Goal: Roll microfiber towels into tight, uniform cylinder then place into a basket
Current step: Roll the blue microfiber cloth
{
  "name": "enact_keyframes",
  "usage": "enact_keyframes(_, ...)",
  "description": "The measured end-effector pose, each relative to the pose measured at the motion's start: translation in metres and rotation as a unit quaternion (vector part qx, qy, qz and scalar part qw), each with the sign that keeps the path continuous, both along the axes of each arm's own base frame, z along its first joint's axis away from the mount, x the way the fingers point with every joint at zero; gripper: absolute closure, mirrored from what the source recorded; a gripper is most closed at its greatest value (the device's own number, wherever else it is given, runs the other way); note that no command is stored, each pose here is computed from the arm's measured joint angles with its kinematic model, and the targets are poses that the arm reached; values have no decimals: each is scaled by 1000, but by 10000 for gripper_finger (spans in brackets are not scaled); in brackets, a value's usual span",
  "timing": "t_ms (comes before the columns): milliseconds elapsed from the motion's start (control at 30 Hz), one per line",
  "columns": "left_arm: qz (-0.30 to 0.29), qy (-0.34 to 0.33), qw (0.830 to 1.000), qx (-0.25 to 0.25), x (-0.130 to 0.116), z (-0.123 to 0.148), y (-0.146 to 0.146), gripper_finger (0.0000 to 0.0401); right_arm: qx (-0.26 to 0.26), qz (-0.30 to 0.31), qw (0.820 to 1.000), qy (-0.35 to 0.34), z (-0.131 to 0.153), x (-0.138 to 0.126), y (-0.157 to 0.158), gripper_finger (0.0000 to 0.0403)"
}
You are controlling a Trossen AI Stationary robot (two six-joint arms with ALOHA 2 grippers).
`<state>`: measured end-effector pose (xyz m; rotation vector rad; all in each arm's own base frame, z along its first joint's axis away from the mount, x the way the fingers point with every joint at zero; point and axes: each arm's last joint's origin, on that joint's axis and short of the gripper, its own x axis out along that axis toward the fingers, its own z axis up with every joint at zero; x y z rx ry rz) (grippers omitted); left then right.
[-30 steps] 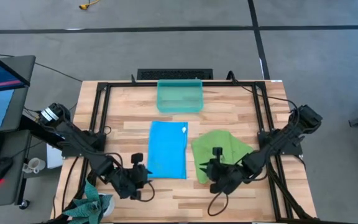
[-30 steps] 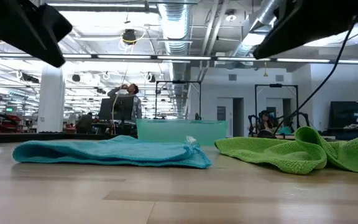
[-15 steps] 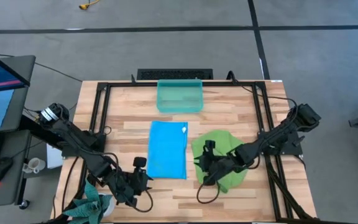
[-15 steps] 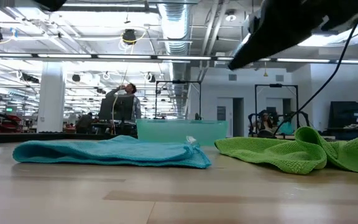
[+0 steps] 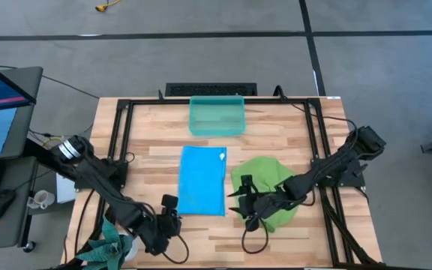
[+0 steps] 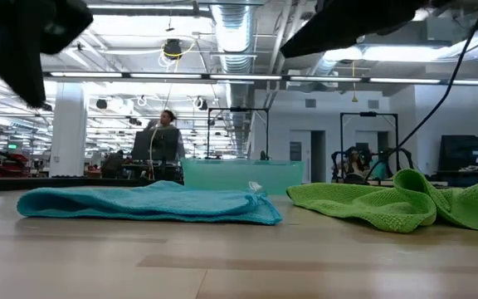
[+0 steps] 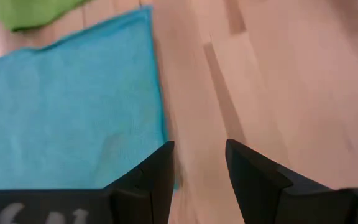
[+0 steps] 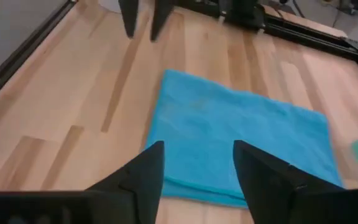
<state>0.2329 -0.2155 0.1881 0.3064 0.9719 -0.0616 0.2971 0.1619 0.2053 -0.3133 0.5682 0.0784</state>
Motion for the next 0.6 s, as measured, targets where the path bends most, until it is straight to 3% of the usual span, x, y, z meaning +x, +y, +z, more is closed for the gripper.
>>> enact_keyframes(267, 11, 22, 999, 43, 5, -24, -1, 264, -50, 53, 997, -9, -47, 21, 19, 174)
enact_keyframes(400, 32, 21, 998, 39, 5, -25, 1, 264, -63, 54, 996, 7, -62, 32, 21, 174)
enact_keyframes(600, 53, 7, 997, 50, 8, -25, 5, 264, -15, 99, 994, 40, -76, 50, 14, 174)
